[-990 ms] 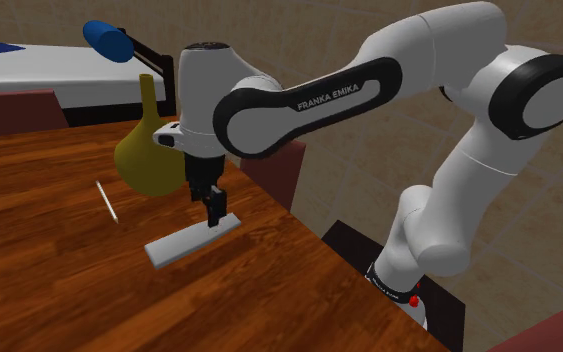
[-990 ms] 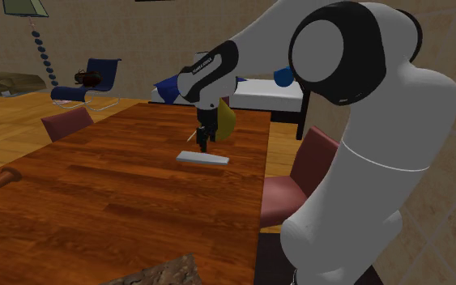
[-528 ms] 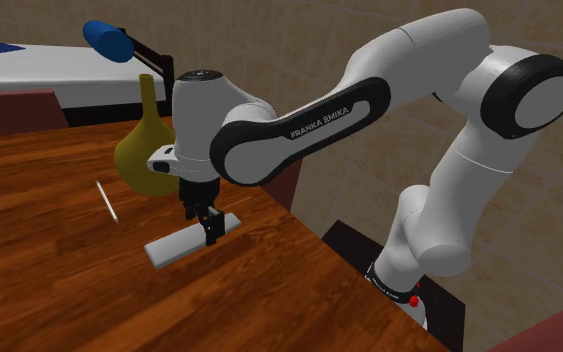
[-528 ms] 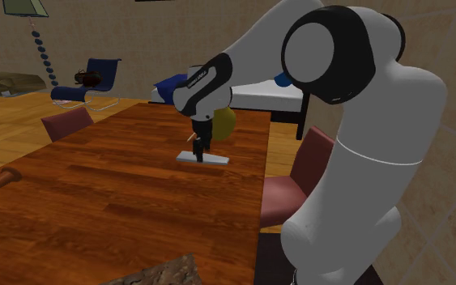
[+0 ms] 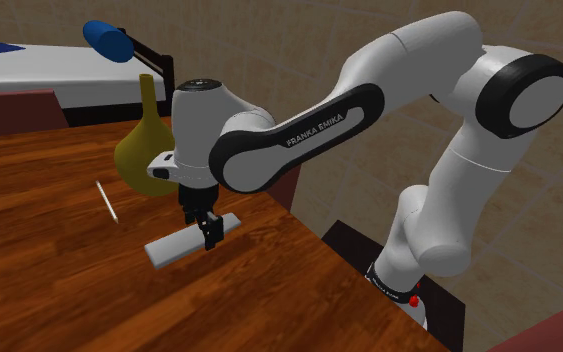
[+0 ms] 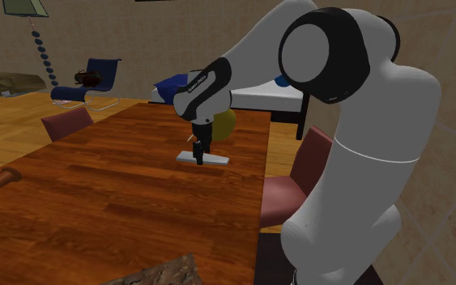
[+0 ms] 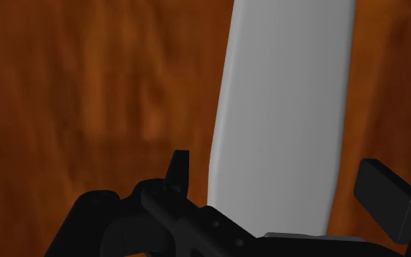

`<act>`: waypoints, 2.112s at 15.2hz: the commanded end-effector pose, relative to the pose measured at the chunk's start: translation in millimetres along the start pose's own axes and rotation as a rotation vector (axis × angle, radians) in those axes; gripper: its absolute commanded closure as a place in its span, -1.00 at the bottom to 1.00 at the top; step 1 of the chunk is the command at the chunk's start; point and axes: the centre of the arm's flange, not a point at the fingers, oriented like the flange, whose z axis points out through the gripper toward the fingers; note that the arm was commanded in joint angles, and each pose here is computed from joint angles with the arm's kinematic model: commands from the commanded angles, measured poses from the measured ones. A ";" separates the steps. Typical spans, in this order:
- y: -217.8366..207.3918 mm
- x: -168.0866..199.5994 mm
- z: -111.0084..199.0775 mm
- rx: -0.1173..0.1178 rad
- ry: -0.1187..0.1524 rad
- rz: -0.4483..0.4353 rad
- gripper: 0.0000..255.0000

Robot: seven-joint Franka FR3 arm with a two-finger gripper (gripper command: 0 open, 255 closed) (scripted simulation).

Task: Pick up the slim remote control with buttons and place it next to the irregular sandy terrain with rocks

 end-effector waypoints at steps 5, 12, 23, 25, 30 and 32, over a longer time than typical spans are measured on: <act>0.0 -0.1 0.0 0.000 0.000 0.000 1.00; 0.0 0.0 -5.2 0.000 0.000 0.000 1.00; -0.5 0.5 -63.3 0.000 0.000 0.000 1.00; -0.6 0.6 -73.8 0.000 0.000 0.000 1.00; -0.8 0.8 -100.2 0.000 0.000 0.000 1.00; -0.8 0.9 -108.6 0.000 0.000 0.000 1.00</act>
